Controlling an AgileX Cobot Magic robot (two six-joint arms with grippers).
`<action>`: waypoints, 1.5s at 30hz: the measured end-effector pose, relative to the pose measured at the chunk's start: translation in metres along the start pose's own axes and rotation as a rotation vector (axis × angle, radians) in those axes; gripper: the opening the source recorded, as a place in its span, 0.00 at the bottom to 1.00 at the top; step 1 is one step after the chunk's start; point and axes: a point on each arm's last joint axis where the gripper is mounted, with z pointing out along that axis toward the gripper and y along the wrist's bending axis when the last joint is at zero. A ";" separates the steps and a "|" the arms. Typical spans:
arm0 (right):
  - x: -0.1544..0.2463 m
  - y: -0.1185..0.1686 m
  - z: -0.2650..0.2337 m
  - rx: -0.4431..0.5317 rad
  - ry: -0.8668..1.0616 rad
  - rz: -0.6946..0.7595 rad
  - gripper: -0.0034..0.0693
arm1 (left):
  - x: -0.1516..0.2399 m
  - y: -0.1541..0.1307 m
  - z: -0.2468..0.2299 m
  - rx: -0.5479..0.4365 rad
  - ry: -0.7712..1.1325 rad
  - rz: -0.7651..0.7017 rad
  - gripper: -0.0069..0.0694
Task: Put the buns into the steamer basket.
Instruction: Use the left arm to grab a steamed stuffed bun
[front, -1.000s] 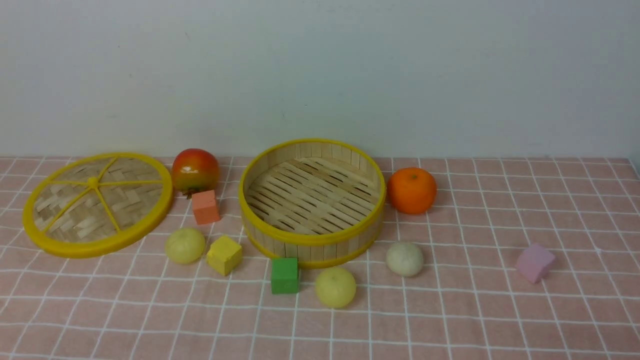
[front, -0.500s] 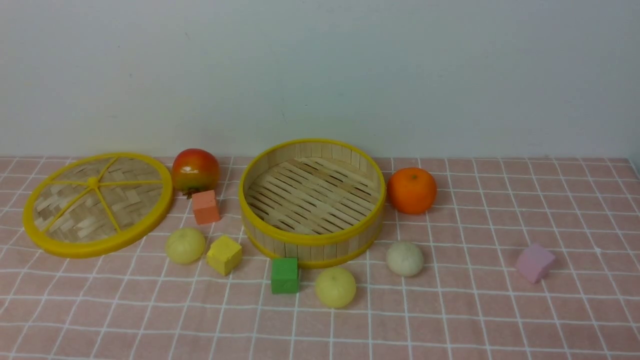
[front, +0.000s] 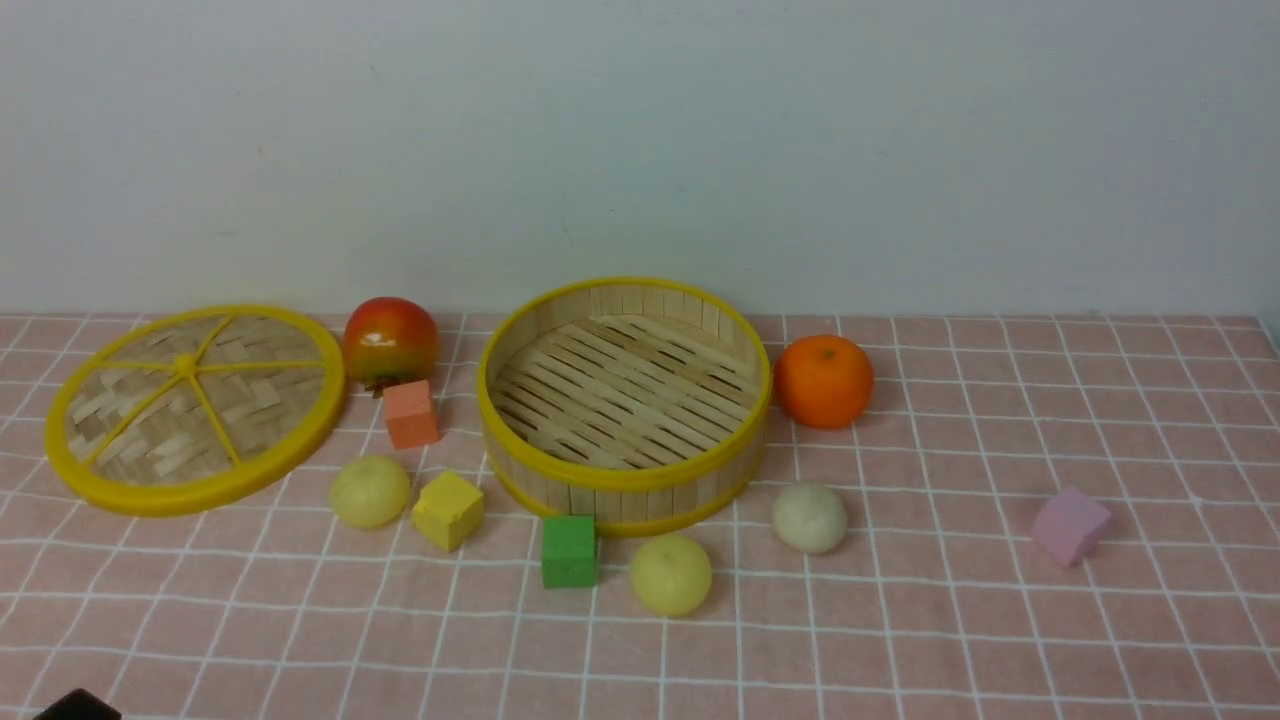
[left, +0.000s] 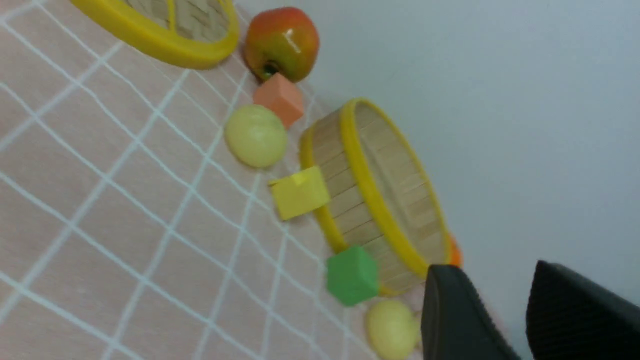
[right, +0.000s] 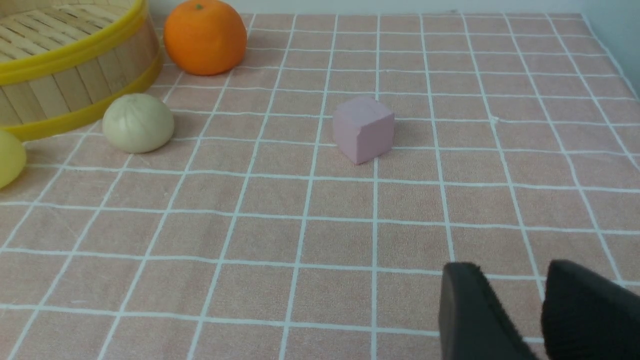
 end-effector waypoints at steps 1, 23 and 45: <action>0.000 0.000 0.000 0.000 0.000 0.000 0.38 | -0.003 -0.002 0.000 0.020 -0.031 -0.036 0.40; 0.000 0.000 0.000 0.000 0.000 0.000 0.38 | -0.042 -0.111 0.047 -0.128 0.525 0.421 0.08; 0.000 0.000 0.000 0.000 0.000 0.000 0.38 | -0.024 -0.096 0.281 -0.539 1.054 0.824 0.07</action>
